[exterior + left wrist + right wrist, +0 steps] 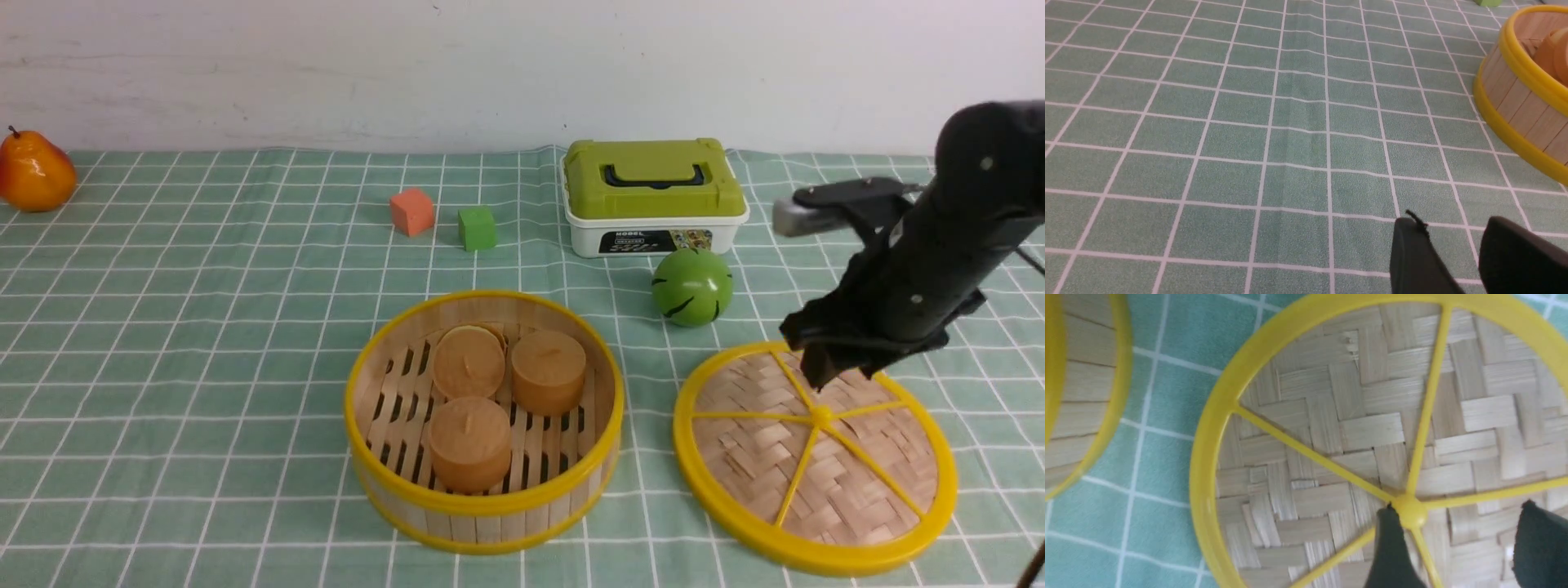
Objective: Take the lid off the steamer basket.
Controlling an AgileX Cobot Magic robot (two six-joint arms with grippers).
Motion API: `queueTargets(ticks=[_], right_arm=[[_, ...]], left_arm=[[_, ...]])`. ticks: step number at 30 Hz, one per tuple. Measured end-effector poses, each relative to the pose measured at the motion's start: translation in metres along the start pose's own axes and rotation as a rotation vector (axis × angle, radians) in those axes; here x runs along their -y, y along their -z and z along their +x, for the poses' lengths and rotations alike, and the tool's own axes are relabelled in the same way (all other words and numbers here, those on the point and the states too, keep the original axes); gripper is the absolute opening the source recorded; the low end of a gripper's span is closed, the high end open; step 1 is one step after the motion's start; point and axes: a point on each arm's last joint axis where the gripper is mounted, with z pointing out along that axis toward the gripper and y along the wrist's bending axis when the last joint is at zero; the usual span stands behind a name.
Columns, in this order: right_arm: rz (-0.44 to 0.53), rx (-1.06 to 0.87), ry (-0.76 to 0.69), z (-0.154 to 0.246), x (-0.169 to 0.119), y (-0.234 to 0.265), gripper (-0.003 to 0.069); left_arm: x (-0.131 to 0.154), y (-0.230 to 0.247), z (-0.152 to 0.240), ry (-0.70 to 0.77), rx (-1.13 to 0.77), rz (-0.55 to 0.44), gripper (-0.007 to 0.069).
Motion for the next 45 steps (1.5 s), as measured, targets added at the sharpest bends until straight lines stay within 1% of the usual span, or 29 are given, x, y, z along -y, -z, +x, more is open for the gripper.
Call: queueTargets(ticks=[1,4,7,8,10,11,13,14,15,16,17,19,20,23,29,35,45], right_arm=[[-0.001,0.016,0.009,0.001,-0.001,0.011,0.0380],[-0.003,0.127,0.038,0.013,-0.007,0.070,0.0372],[-0.003,0.239,0.052,0.035,-0.012,0.116,0.0335],[-0.001,0.293,0.059,0.050,-0.014,0.137,0.0311],[0.001,0.347,0.064,0.074,-0.016,0.155,0.0267],[0.001,0.392,0.066,0.090,-0.018,0.167,0.0226],[0.001,0.410,0.067,0.102,-0.018,0.170,0.0190],[0.001,0.461,0.069,0.124,-0.019,0.179,0.0158],[0.000,0.488,0.069,0.135,-0.020,0.183,0.0125],[0.001,0.545,0.072,0.159,-0.021,0.190,0.0065],[0.001,0.551,0.073,0.162,-0.021,0.190,0.0059],[0.004,0.626,0.078,0.189,-0.022,0.198,0.0000],[0.004,0.660,0.080,0.198,-0.023,0.201,-0.0010],[0.013,0.742,0.088,0.223,-0.023,0.209,-0.0022],[0.042,0.869,0.104,0.254,-0.023,0.222,-0.0021],[0.043,0.850,0.107,0.262,-0.023,0.220,-0.0016],[0.042,0.821,0.107,0.263,-0.023,0.217,-0.0007]], left_arm=[[0.000,0.000,0.000,0.000,0.000,0.000,0.0239],[0.000,0.000,0.000,0.000,0.000,0.000,0.0239],[0.000,0.000,0.000,0.000,0.000,0.000,0.0239],[0.000,0.000,0.000,0.000,0.000,0.000,0.0239],[0.000,0.000,0.000,0.000,0.000,0.000,0.0239],[0.000,0.000,0.000,0.000,0.000,0.000,0.0239],[0.000,0.000,0.000,0.000,0.000,0.000,0.0239],[0.000,0.000,0.000,0.000,0.000,0.000,0.0239],[0.000,0.000,0.000,0.000,0.000,0.000,0.0239],[0.000,0.000,0.000,0.000,0.000,0.000,0.0239],[0.000,0.000,0.000,0.000,0.000,0.000,0.0239],[0.000,0.000,0.000,0.000,0.000,0.000,0.0239],[0.000,0.000,0.000,0.000,0.000,0.000,0.0239],[0.000,0.000,0.000,0.000,0.000,0.000,0.0239],[0.000,0.000,0.000,0.000,0.000,0.000,0.0239],[0.000,0.000,0.000,0.000,0.000,0.000,0.0239],[0.000,0.000,0.000,0.000,0.000,0.000,0.0239]])
